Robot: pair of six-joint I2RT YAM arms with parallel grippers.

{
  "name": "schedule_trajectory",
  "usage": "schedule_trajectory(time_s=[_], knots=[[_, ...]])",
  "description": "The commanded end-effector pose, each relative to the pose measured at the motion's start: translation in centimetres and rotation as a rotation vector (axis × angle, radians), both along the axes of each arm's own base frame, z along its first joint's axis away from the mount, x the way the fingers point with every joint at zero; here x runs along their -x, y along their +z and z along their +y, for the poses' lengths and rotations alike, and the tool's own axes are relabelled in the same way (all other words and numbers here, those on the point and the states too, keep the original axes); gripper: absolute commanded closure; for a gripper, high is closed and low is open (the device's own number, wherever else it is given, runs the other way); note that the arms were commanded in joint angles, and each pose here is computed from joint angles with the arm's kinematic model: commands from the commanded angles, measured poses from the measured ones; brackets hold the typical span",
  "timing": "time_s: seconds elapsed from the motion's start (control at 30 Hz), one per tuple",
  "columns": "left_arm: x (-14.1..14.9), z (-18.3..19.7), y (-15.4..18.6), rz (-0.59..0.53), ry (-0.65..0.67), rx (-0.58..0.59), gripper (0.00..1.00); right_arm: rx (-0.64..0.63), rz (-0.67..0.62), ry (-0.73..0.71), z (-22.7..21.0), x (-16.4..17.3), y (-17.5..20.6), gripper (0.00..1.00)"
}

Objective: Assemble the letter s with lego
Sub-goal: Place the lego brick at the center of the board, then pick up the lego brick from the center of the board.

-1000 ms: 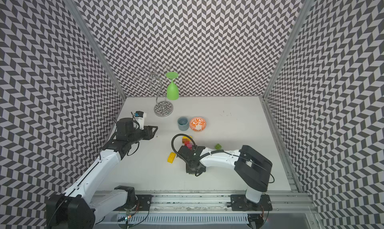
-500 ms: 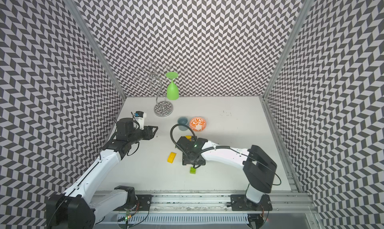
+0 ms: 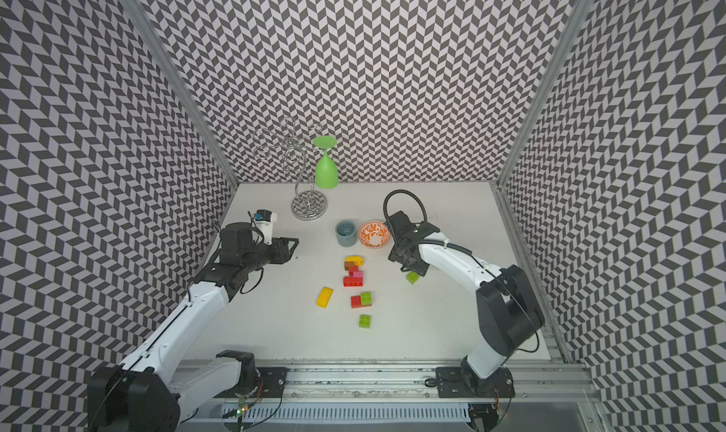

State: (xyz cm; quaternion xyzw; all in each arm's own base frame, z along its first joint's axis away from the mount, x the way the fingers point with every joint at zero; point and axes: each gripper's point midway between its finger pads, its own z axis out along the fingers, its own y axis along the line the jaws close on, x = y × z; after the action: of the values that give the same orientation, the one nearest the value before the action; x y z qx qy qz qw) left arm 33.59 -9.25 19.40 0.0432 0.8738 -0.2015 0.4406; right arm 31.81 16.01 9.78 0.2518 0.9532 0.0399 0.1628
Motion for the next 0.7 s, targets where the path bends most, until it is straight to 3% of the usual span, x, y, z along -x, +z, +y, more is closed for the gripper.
schedule_trajectory(time_s=[0.0, 0.37, 0.67], knots=[[0.0, 0.4, 0.4, -0.017, 0.017, -0.001, 0.46, -0.046, -0.003, -0.068, -0.3, -0.6, -1.2, 0.23], [0.0, 0.3, 0.3, -0.014, 0.012, 0.004, 0.46, -0.069, 0.094, -0.081, -0.6, 0.2, -5.8, 0.29], [-0.1, 0.3, 0.2, -0.007, 0.014, 0.008, 0.46, -0.073, 0.104, -0.09, -0.9, 0.9, -6.8, 0.43]])
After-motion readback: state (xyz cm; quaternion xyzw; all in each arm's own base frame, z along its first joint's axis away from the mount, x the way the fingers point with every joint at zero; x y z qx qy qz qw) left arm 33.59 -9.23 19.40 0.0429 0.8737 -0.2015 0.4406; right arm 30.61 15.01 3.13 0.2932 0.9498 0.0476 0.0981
